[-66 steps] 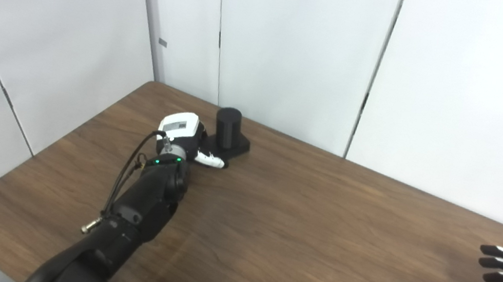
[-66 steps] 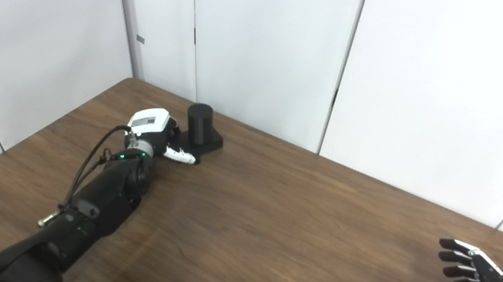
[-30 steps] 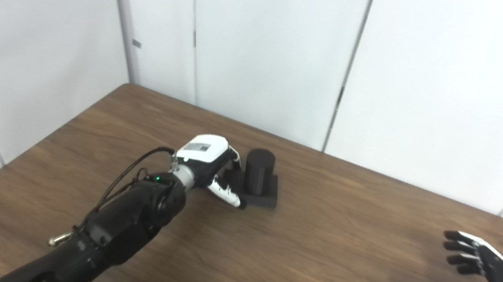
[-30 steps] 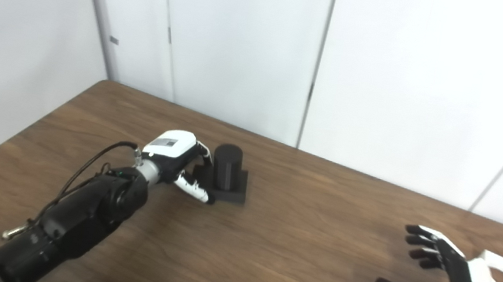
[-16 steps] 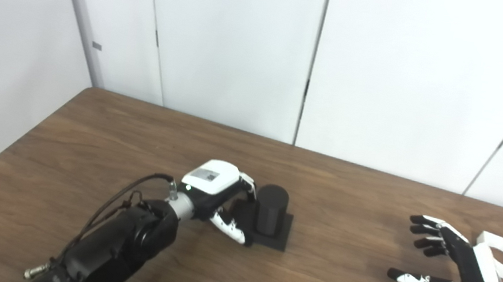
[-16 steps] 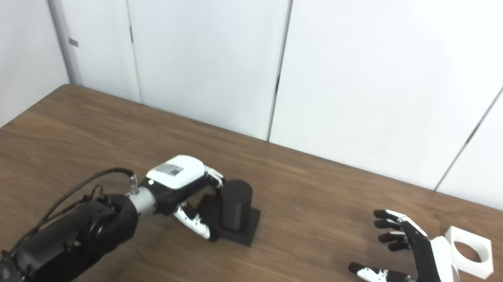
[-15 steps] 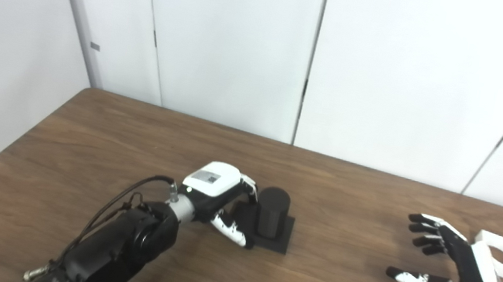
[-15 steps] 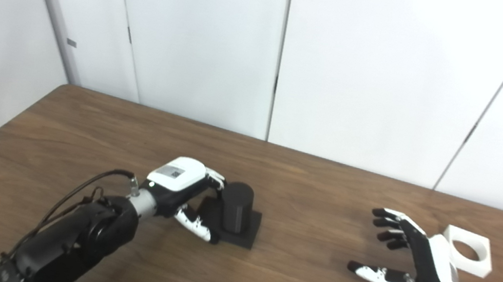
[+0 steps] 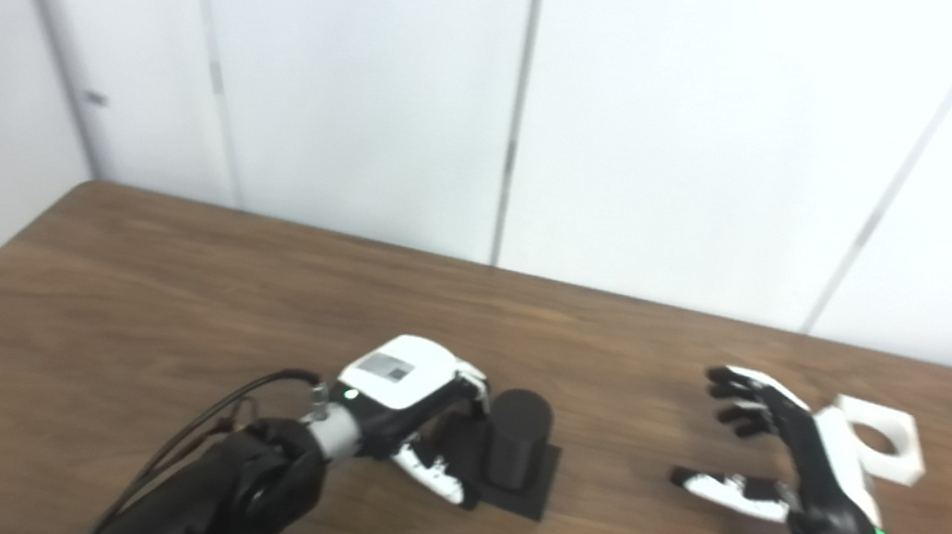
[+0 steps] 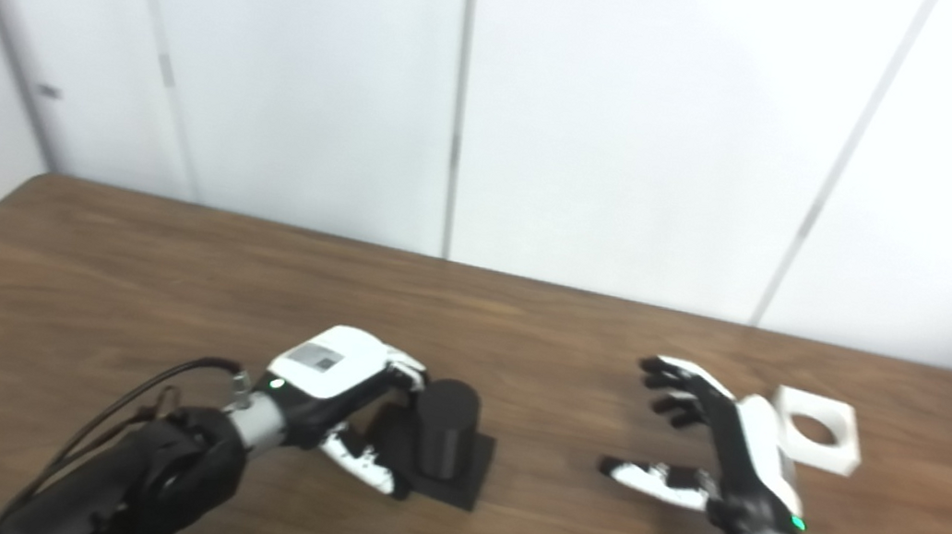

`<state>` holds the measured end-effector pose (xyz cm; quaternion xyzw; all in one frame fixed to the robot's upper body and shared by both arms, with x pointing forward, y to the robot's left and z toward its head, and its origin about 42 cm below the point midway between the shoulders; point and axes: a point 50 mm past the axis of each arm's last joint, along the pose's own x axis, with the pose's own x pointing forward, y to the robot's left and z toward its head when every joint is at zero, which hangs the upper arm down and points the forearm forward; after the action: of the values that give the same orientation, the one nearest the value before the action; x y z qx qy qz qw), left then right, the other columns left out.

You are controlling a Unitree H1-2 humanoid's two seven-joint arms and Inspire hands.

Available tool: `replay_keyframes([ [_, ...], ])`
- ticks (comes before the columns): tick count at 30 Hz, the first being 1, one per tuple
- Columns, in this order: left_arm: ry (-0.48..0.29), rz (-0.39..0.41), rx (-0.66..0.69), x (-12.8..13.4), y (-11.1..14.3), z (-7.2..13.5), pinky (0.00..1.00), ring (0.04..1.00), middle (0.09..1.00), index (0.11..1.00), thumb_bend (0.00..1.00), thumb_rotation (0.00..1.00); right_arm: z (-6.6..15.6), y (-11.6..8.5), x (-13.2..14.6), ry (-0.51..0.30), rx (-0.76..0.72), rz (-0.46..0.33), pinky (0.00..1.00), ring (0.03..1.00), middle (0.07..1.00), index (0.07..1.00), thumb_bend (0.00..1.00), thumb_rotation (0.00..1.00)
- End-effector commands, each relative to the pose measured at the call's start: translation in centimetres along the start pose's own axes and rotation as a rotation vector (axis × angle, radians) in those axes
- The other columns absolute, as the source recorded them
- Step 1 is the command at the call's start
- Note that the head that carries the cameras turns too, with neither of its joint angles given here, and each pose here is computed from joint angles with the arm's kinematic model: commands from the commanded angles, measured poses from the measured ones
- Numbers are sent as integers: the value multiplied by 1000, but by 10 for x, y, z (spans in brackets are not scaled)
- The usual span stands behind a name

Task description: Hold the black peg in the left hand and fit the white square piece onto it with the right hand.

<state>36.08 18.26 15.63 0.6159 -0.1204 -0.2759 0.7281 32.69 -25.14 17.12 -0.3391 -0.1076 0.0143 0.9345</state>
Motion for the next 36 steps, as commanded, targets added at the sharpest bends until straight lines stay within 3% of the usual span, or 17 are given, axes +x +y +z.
replay_keyframes([
  [1,-31,-181,64,-9,-49,7,780,839,837,490,524,65,19,-20,11,-80,-28,-49,603,637,718,750,627,9],
  [4,-35,-194,132,-14,-54,3,795,854,859,492,524,67,24,-29,10,-85,-108,19,575,614,720,760,628,31],
  [7,-42,-195,146,-19,-55,-3,806,863,865,493,524,66,29,-39,12,-82,-210,71,583,654,720,762,655,89],
  [13,-46,-192,129,-27,-56,-14,795,853,858,493,524,65,36,-77,27,-32,-409,75,550,695,779,770,714,104],
  [21,-67,-196,164,-35,-62,-27,750,838,842,493,523,65,37,-127,57,50,-620,78,696,818,850,790,823,91],
  [26,-68,-189,146,-41,-66,-40,774,850,847,493,523,67,38,-144,79,100,-719,94,669,835,869,796,839,111],
  [31,-75,-189,139,-45,-70,-49,769,868,865,494,523,68,38,-156,102,170,-782,114,705,863,892,816,850,123],
  [34,-75,-188,147,-45,-71,-51,777,873,874,494,523,70,37,-161,114,233,-810,171,769,895,917,852,847,164],
  [36,-78,-181,143,-46,-72,-53,776,872,876,494,523,70,36,-163,122,275,-822,212,761,884,909,855,869,171],
])
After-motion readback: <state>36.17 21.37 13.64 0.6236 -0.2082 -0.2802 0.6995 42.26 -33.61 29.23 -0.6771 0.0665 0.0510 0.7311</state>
